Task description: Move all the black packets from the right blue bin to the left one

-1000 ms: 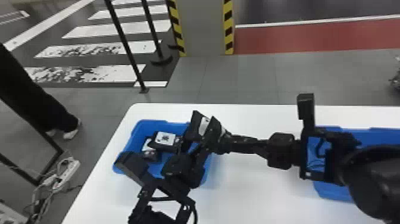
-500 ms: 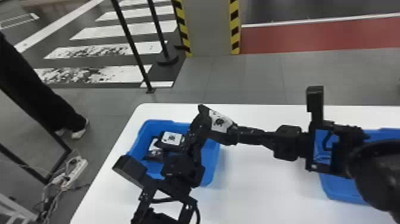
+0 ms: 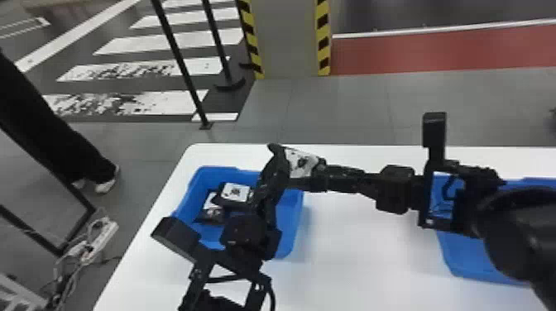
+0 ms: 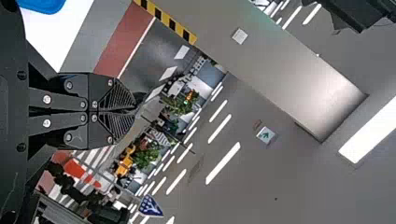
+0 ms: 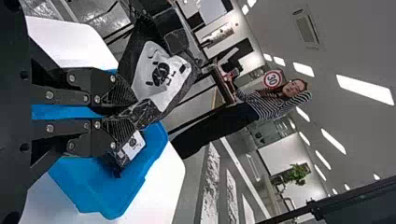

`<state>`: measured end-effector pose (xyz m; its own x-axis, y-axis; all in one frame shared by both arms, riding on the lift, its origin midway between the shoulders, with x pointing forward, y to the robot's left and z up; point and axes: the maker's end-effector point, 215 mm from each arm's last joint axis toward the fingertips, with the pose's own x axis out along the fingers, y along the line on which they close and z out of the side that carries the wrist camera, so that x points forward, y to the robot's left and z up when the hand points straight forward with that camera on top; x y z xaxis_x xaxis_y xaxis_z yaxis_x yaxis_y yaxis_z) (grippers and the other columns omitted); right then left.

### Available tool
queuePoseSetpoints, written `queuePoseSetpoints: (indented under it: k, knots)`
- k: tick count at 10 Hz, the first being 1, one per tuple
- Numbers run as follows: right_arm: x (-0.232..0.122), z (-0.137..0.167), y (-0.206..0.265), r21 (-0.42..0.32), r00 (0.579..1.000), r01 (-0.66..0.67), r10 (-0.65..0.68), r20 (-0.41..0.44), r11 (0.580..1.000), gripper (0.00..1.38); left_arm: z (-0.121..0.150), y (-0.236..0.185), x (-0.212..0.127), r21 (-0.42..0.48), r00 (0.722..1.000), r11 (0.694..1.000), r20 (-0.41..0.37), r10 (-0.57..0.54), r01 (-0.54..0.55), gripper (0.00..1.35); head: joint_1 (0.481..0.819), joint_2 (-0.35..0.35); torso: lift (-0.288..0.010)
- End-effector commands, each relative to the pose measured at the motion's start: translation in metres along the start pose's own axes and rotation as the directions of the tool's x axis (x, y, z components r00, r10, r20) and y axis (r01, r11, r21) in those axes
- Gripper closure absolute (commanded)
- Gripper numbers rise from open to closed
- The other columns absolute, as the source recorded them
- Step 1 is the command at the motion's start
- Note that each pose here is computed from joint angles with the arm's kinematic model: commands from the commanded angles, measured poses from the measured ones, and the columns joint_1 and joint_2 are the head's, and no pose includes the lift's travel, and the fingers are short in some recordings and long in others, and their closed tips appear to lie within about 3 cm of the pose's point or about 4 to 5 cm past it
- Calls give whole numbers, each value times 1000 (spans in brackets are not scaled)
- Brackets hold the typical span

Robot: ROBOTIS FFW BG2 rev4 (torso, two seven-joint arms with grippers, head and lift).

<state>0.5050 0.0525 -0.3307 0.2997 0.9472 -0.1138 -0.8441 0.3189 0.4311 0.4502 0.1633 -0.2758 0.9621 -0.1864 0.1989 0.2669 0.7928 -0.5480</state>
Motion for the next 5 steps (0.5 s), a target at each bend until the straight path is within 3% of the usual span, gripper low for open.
queuePoseSetpoints:
  k: [1,2,5]
  knots:
    - [-1,4,-7,-11,1000,6,-6,24,1000,334,5,7,-1,17,1000,1000,21,14,-15,1220,695,246,-110]
    - [-3,8,-10,-19,999,4,-3,52,1000,16,13,15,-2,31,999,999,43,27,-29,1220,695,248,-110]
    - [-46,7,-33,-25,991,91,-88,105,996,242,11,57,-3,145,995,984,40,95,-100,1220,695,253,-110]
